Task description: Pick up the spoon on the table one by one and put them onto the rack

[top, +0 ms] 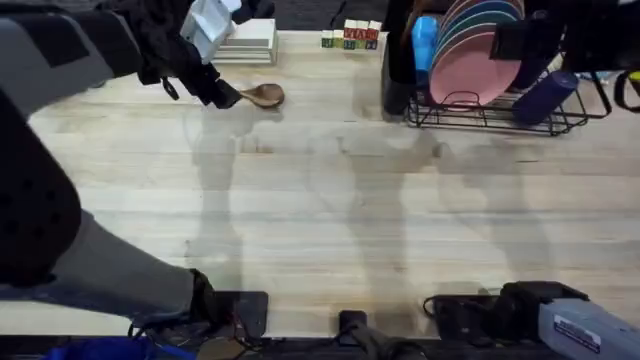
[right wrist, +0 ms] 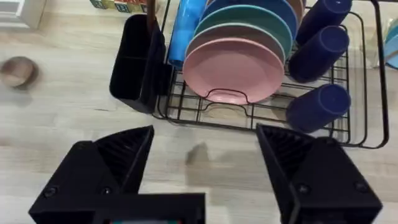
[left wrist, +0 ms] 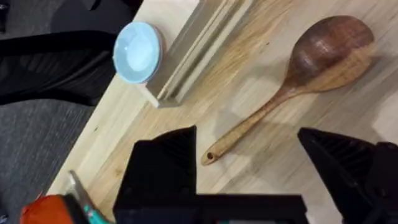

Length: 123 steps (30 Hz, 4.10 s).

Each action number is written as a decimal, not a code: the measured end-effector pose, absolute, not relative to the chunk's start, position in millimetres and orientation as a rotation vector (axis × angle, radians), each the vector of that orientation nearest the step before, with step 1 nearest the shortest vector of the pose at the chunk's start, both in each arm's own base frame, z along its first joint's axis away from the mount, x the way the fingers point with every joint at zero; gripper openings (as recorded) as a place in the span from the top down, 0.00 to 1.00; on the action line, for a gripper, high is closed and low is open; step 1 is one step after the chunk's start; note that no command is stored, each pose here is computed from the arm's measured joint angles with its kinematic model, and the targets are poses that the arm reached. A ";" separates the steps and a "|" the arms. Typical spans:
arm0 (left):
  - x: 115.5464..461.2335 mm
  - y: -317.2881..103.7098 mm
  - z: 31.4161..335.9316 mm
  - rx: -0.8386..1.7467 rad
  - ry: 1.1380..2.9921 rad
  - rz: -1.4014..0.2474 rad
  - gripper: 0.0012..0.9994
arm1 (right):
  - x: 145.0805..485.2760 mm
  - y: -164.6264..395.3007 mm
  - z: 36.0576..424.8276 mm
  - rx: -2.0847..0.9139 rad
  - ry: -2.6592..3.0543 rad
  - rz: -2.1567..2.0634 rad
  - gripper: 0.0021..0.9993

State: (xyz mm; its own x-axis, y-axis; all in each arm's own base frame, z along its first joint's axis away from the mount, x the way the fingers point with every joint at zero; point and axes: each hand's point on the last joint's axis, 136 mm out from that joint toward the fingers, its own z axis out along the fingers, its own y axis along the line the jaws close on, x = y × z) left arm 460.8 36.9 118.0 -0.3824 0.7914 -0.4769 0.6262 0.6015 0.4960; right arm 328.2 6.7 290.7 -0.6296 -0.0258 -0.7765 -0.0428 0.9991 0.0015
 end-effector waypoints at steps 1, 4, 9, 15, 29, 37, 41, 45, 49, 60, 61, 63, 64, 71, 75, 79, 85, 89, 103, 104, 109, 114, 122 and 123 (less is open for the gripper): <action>461.8 36.4 114.0 1.121 2.133 0.296 0.01 | 328.1 6.8 290.8 -0.048 2.252 0.025 0.00; 464.2 32.1 74.2 1.162 2.176 0.219 0.01 | 328.2 6.8 290.7 -0.048 2.252 0.025 0.00; 465.4 31.9 59.1 1.171 2.193 0.201 0.01 | 328.2 6.8 290.7 -0.048 2.252 0.025 0.00; 469.0 29.7 53.0 1.174 2.189 0.172 0.01 | 328.2 6.7 290.7 -0.048 2.252 0.024 0.00; 467.7 26.9 46.4 1.179 2.225 0.091 0.01 | 328.1 6.7 290.8 -0.048 2.252 0.024 0.00; 466.9 27.0 45.9 1.166 2.237 0.083 0.01 | 328.1 6.8 290.7 -0.048 2.252 0.025 0.00; 465.7 26.1 45.2 1.163 2.242 0.073 0.06 | 328.2 6.8 290.7 -0.048 2.252 0.024 0.00; 464.4 25.4 44.5 1.164 2.246 0.065 0.11 | 328.1 6.7 290.8 -0.048 2.252 0.024 0.00; 459.7 21.5 41.5 1.169 2.257 0.029 0.33 | 328.2 6.7 290.7 -0.048 2.252 0.024 0.00; 451.0 12.6 36.5 1.189 2.267 -0.027 0.78 | 328.2 6.8 290.8 -0.048 2.252 0.024 0.00; 450.6 12.3 36.2 1.190 2.268 -0.029 0.80 | 328.2 6.7 290.8 -0.048 2.252 0.024 0.00; 450.1 11.9 35.9 1.190 2.268 -0.032 0.84 | 328.2 6.7 290.8 -0.048 2.252 0.024 0.00; 449.5 11.5 35.6 1.191 2.269 -0.037 0.87 | 328.2 6.7 290.8 -0.048 2.252 0.024 0.00; 449.2 10.8 34.6 1.193 2.270 -0.038 0.96 | 328.2 6.7 290.8 -0.049 2.252 0.024 0.00; 449.1 10.9 34.7 1.193 2.271 -0.038 0.95 | 328.2 6.7 290.8 -0.049 2.252 0.024 0.00; 449.9 12.3 34.6 1.192 2.273 -0.027 0.88 | 328.2 6.7 290.8 -0.049 2.252 0.024 0.00; 447.2 10.8 34.8 1.198 2.280 -0.034 0.96 | 328.2 6.7 290.8 -0.051 2.252 0.023 0.00; 442.6 13.7 36.7 1.199 2.301 -0.018 0.96 | 328.2 6.7 290.8 -0.051 2.252 0.023 0.00; 447.4 24.3 89.5 1.165 2.217 0.153 0.96 | 328.3 6.7 290.8 -0.051 2.251 0.022 0.00; 450.4 24.8 93.4 1.160 2.200 0.167 0.96 | 328.2 6.7 290.9 -0.051 2.251 0.023 0.00; 458.3 26.4 101.1 1.157 2.160 0.204 0.67 | 328.2 6.7 290.9 -0.051 2.251 0.023 0.00; 463.0 27.5 104.8 1.152 2.139 0.225 0.01 | 328.2 6.7 290.8 -0.051 2.252 0.023 0.00; 464.6 29.3 105.8 1.208 2.108 0.266 0.01 | 333.9 6.7 280.6 -0.051 2.284 0.023 0.00; 464.6 29.6 105.7 1.211 2.107 0.269 0.01 | 334.9 6.7 278.7 -0.051 2.290 0.023 0.00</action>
State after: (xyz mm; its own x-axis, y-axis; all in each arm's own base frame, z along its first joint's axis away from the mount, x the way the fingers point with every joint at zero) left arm 464.6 29.6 105.7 -0.3332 0.8250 -0.4565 0.6838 0.5448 0.4855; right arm 334.9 6.7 278.7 -0.6586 -0.0294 -0.7519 -0.0448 0.9990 0.0002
